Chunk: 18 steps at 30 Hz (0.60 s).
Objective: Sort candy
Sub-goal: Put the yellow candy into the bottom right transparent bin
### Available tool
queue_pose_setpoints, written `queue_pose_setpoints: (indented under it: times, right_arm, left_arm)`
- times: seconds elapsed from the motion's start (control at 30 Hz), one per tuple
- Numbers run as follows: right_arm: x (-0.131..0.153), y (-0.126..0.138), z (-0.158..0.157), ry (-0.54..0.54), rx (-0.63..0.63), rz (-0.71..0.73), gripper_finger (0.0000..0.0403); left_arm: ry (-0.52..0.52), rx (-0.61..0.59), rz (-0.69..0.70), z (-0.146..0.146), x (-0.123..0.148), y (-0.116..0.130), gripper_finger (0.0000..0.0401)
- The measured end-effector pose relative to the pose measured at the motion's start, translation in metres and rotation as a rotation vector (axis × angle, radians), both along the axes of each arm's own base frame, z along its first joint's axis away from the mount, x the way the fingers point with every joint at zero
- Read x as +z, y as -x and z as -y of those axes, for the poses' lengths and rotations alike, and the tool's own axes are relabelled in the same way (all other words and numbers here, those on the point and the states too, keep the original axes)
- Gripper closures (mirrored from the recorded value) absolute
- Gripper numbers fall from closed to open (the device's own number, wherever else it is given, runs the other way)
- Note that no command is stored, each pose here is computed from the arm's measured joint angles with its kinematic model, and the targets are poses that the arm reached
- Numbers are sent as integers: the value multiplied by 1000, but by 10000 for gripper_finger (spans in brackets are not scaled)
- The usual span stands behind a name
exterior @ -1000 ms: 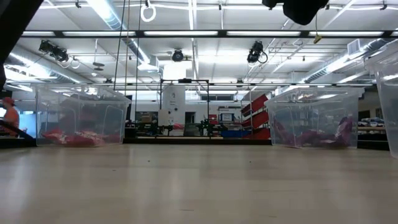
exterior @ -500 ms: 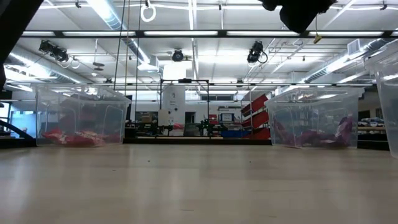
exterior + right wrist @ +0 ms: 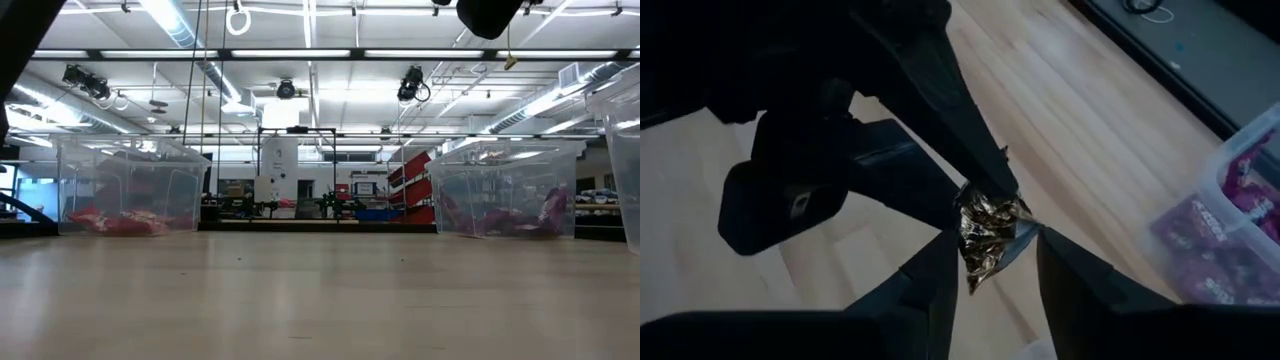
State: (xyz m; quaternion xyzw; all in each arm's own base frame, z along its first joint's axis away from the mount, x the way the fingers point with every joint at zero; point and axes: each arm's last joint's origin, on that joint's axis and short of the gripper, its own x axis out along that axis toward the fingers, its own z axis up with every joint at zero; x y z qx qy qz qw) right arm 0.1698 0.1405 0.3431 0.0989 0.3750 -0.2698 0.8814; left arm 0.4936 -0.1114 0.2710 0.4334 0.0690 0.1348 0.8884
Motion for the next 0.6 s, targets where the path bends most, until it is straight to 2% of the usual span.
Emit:
queue_pose_setpoints:
  times: [0.2, 0.43, 0.6]
  right_arm:
    - [0, -1, -1, 4, 27, -9, 304]
    - [0, -1, -2, 2, 59, -33, 390]
    - [0, -1, -2, 0, 64, -34, 397]
  left_arm:
    - [0, -3, 0, 2, 0, 0, 312]
    - [1, -4, 0, 2, 0, 1, 311]
    - [5, -4, 5, 2, 0, 1, 311]
